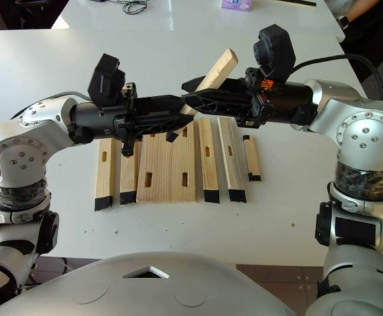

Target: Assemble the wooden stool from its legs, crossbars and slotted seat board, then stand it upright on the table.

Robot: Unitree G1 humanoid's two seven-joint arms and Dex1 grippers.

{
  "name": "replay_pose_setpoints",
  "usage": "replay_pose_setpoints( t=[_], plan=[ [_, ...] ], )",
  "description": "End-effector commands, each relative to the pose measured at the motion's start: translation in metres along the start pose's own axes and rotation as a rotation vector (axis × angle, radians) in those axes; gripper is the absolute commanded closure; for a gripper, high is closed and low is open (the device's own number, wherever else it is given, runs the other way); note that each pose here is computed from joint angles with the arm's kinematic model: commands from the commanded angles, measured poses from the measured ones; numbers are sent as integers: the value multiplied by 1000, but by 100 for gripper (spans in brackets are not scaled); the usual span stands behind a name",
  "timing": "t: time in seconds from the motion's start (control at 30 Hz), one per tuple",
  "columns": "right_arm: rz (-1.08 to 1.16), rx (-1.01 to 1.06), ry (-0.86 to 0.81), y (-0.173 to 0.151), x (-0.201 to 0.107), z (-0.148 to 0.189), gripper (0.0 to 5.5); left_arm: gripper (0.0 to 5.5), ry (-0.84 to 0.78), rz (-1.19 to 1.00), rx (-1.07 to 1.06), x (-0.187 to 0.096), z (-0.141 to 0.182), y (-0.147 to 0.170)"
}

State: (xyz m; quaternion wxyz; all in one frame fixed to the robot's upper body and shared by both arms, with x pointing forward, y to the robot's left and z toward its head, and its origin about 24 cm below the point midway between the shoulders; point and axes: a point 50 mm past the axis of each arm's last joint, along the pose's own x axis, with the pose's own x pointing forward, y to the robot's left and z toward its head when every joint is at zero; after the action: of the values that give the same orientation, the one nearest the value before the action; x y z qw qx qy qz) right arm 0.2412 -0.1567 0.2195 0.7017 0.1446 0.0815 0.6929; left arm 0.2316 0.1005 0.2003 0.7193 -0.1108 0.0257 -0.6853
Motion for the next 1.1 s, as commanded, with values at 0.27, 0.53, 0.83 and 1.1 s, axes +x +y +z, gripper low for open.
replay_pose_setpoints(
  t=[0.27, 0.53, 0.83, 1.1],
  plan=[
    [-4, -7, 116, 5, -6, -13, 418, 419, -1, 90, 67, -6, 13, 10],
    [-53, -73, 88, 1, -3, -5, 419, 339, 157, 184, 96, -12, -14, 19],
    [-298, -342, 352, -17, -39, -21, 419, 185, 497, 385, 329, -68, -77, 41],
    [-303, -532, 555, -23, -71, -58, 419, 162, 469, 428, 339, -73, -83, 38]
  ],
)
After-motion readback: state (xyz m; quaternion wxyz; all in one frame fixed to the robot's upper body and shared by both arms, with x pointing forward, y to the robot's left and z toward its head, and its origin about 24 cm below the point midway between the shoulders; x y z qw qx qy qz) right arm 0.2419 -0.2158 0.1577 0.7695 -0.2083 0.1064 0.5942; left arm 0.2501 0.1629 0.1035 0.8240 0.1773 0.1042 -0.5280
